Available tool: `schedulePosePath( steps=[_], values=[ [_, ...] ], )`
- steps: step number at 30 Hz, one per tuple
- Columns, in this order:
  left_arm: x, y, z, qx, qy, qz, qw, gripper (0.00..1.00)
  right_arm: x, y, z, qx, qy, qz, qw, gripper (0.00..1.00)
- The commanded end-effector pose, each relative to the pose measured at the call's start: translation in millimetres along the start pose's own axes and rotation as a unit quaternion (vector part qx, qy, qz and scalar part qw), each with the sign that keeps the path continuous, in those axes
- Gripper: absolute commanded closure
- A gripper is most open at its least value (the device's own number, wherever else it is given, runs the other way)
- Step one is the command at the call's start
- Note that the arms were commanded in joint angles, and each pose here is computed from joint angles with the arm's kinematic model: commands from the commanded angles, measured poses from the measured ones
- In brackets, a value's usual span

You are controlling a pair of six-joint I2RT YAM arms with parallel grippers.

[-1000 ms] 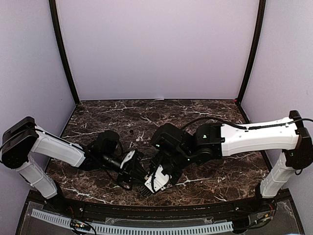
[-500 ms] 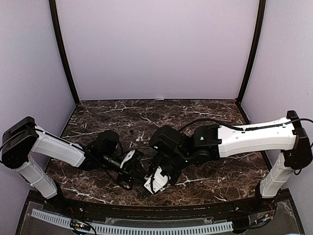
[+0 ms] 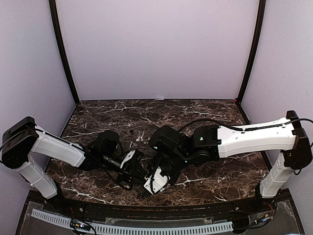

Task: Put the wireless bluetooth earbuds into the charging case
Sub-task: Pick up the right earbud from the left side groove of the charging case.

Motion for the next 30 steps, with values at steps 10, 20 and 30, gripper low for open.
schedulePosePath(
  steps=[10, 20, 30],
  values=[
    [-3.7, -2.4, -7.2, -0.009, 0.035, -0.006, 0.999, 0.99, 6.2, -13.3, -0.4, -0.005, 0.026, -0.009, 1.0, 1.0],
    [1.0, -0.3, -2.8, -0.001, 0.029, -0.011, 1.0, 0.99, 4.8, -21.4, 0.7, -0.012, 0.036, -0.002, 0.999, 1.0],
    [4.2, -0.3, -2.7, -0.007, 0.029, -0.024, 0.999, 0.99, 4.4, -30.1, -2.8, -0.029, 0.06, 0.014, 0.998, 1.0]
  ],
)
Point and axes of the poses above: each gripper's point midway between its finger pads, its own y axis out along the fingers, its own x axis along the line the jaws close on, z = x × y, the point moved 4 cm from there along -y, back along the fingers, and after that the axes turned 14 degrees about -y, right-handed, at the moved point
